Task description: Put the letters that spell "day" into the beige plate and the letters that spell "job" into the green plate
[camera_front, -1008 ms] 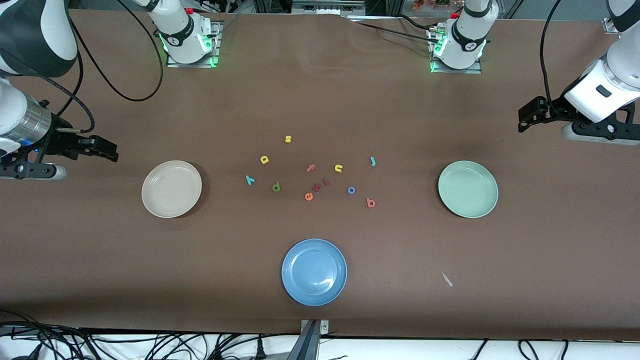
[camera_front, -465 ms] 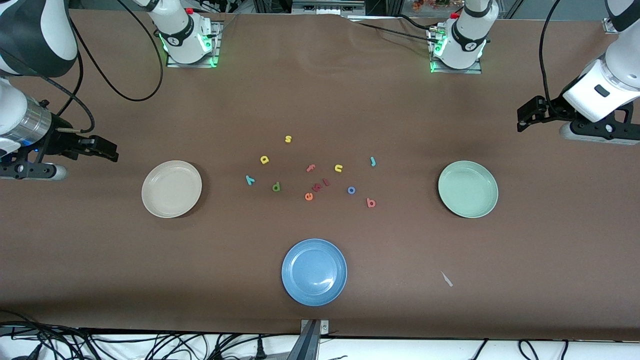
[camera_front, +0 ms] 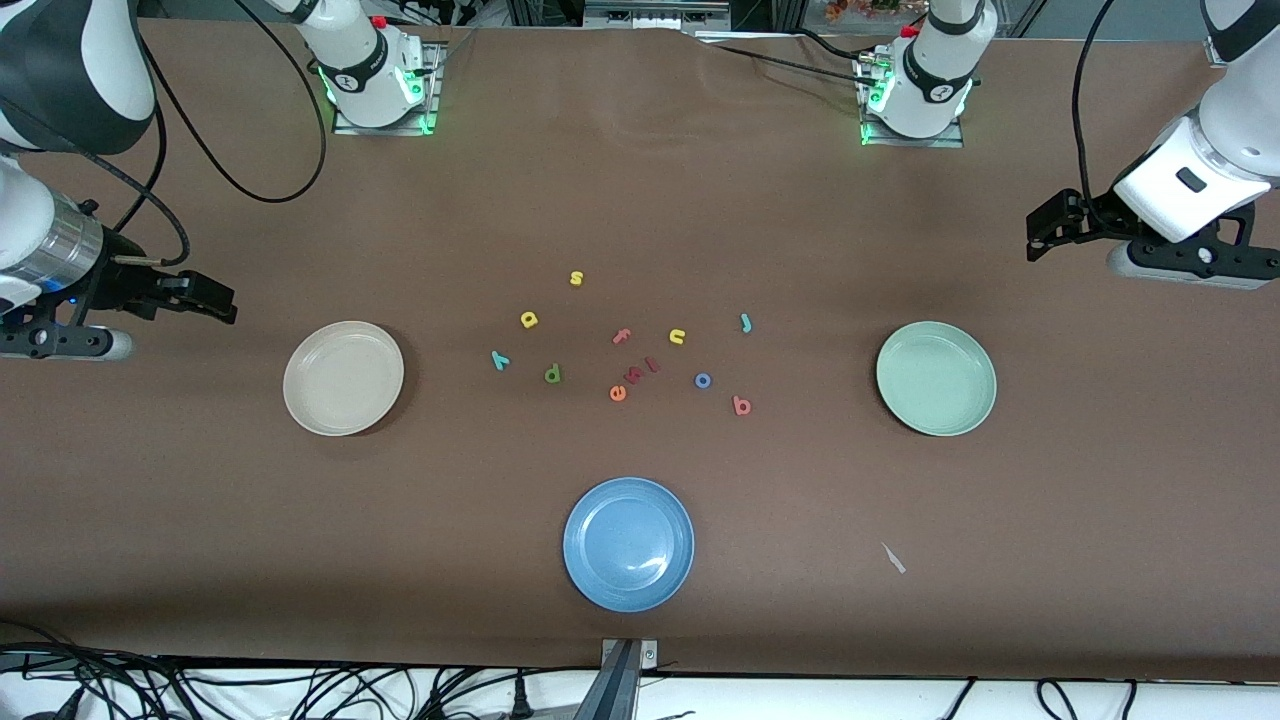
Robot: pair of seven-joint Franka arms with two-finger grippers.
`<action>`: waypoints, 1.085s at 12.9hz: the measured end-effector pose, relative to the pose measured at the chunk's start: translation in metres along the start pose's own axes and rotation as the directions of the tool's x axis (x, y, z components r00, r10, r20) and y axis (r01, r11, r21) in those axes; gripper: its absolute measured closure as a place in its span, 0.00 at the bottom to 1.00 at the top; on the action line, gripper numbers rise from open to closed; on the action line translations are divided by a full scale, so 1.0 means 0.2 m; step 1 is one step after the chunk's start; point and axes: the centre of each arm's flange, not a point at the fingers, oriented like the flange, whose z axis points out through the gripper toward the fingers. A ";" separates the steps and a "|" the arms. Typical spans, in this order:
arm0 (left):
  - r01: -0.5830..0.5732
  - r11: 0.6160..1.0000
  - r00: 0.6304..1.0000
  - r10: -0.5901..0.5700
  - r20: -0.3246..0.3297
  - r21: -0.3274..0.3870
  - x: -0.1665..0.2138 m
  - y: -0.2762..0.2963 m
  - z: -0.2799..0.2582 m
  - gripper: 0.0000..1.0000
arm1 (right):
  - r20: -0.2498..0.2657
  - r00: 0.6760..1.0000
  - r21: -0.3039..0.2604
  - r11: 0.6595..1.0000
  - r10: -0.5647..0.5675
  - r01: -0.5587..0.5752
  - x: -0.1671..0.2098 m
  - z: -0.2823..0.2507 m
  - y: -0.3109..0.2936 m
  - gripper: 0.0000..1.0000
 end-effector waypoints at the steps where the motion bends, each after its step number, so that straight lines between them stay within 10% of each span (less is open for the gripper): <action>1: 0.001 1.000 1.000 -0.001 0.000 0.000 0.00 0.00 0.00 0.00 | 0.000 1.000 0.000 1.000 0.000 0.000 0.00 0.00 0.00 0.00; 14: -0.020 1.000 0.998 0.020 0.055 -0.005 0.06 0.03 0.12 0.00 | 0.003 1.000 0.000 1.000 0.000 0.000 0.00 0.01 0.00 0.00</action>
